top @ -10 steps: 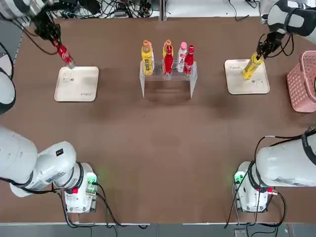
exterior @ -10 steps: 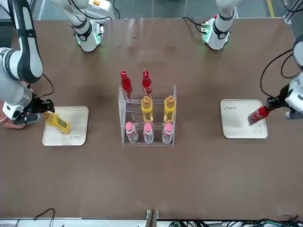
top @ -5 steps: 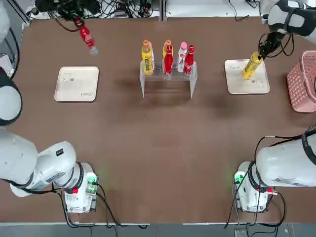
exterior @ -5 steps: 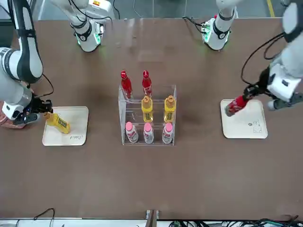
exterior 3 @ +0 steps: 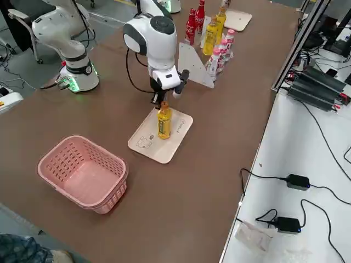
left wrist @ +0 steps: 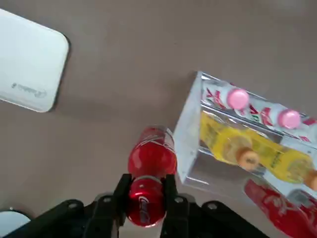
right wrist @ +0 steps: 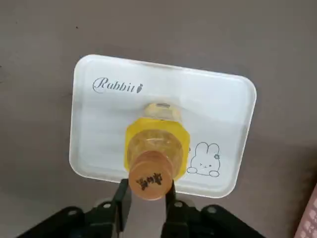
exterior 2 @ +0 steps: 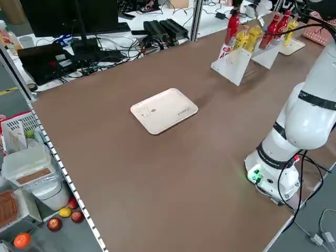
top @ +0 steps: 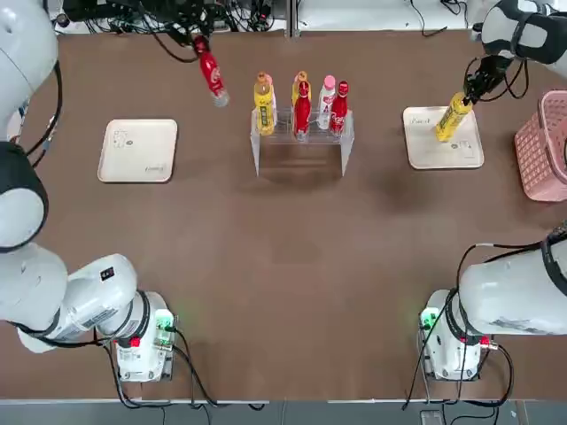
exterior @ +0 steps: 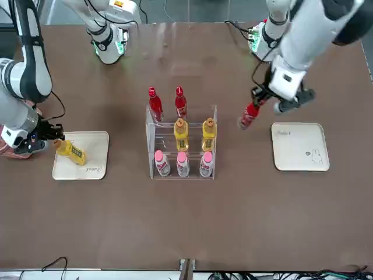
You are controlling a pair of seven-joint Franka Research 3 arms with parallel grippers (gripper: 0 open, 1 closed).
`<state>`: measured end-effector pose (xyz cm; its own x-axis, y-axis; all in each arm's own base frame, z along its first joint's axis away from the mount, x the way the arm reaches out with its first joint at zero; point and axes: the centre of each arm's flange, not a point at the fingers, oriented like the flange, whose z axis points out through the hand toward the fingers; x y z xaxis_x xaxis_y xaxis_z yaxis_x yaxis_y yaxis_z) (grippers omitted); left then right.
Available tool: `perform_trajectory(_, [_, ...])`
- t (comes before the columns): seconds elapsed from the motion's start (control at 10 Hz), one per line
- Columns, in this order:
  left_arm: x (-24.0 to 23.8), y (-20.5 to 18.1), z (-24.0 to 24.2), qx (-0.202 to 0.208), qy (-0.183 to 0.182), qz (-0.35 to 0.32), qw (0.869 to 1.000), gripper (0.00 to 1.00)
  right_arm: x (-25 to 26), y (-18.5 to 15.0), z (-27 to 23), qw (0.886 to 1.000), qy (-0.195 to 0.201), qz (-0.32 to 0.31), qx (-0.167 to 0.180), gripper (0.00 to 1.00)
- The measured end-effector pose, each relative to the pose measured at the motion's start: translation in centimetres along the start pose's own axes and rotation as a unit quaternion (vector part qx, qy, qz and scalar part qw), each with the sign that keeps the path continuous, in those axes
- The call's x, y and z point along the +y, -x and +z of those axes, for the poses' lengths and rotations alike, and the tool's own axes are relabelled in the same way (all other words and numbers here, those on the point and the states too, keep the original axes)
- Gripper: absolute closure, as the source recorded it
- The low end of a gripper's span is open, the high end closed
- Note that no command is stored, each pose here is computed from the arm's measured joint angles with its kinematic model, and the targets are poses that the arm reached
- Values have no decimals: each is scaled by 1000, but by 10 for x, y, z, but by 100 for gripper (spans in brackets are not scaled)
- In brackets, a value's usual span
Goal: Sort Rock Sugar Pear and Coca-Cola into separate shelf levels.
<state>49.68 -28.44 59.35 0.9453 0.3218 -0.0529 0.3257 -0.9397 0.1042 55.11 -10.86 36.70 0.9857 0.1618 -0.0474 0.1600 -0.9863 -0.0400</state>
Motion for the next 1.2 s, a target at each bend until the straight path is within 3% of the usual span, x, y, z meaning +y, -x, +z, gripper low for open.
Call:
perform_trajectory(0.3, [24, 33, -4, -6, -3, 10, 1000, 68, 1, -2, -2, 1000, 1, 1, 7, 67])
perform_trajectory(0.4, [30, 39, -3, -9, -2, 1, 1000, 68, 1, -2, -2, 1000, 1, 2, 7, 76])
perform_trajectory(0.8, [82, 73, 15, -7, 5, -22, 1000, 68, 1, -2, -2, 1000, 1, 3, 8, 76])
perform_trajectory(1.1, [108, 75, 44, -13, -7, -22, 1000, 68, 3, -2, -4, 1000, -1, 7, 12, 33])
perform_trajectory(1.2, [108, 72, 45, -13, -6, -23, 1000, 68, 3, -4, -7, 1000, -4, 11, 20, 23])
